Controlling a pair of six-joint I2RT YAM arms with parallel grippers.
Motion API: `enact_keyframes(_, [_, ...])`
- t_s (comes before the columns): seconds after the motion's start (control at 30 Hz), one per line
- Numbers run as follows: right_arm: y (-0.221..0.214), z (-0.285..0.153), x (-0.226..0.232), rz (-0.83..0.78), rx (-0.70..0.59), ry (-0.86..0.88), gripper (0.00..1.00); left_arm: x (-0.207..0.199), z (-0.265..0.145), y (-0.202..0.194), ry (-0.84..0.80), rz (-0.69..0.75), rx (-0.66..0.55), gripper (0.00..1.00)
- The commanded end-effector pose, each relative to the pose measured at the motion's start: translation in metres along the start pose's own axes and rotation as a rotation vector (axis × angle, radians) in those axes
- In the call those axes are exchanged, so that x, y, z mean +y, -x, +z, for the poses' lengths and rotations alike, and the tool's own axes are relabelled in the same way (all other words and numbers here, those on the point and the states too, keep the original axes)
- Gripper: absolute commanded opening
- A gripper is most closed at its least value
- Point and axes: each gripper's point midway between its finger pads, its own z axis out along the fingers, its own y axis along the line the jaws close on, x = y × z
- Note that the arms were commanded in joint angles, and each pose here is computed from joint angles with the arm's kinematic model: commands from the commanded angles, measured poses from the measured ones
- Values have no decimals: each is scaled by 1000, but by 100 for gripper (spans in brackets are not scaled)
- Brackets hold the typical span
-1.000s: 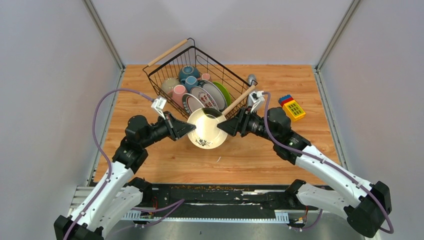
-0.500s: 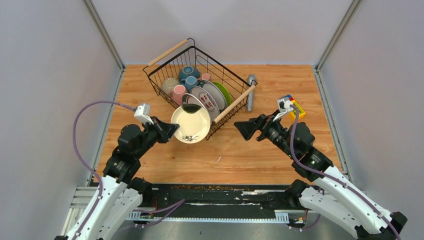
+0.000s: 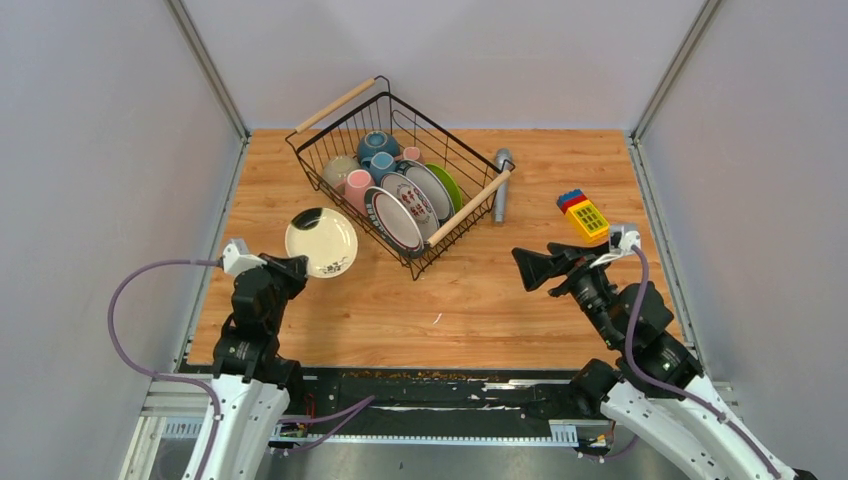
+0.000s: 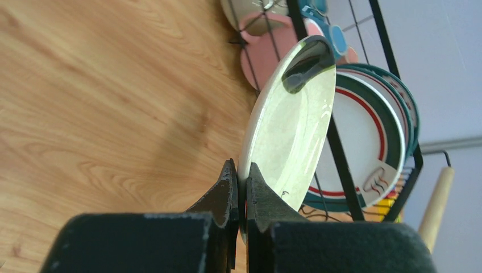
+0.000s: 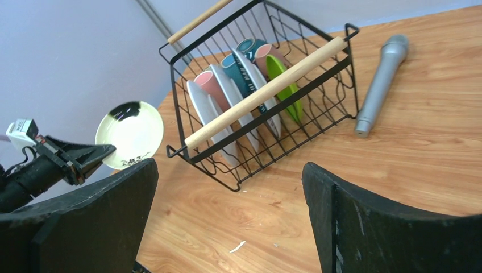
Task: Unload the mixed dishes from the dish rack
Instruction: Place the plate at the center of the board.
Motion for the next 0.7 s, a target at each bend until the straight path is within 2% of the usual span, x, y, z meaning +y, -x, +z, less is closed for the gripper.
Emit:
enact_keyframes(0.0, [13, -15, -21, -58, -63, -82, 100, 27, 3, 26, 123, -155, -168, 0])
enact_keyframes(0.17, [17, -29, -31, -88, -100, -108, 100, 65, 13, 19, 241, -254, -220, 0])
enact_keyframes(0.4, [17, -38, -41, -106, -122, -130, 100, 98, 39, 14, 300, -436, -269, 0])
enact_keyframes(0.67, [15, -36, -39, -110, -112, -122, 100, 122, 64, 16, 363, -465, -263, 6])
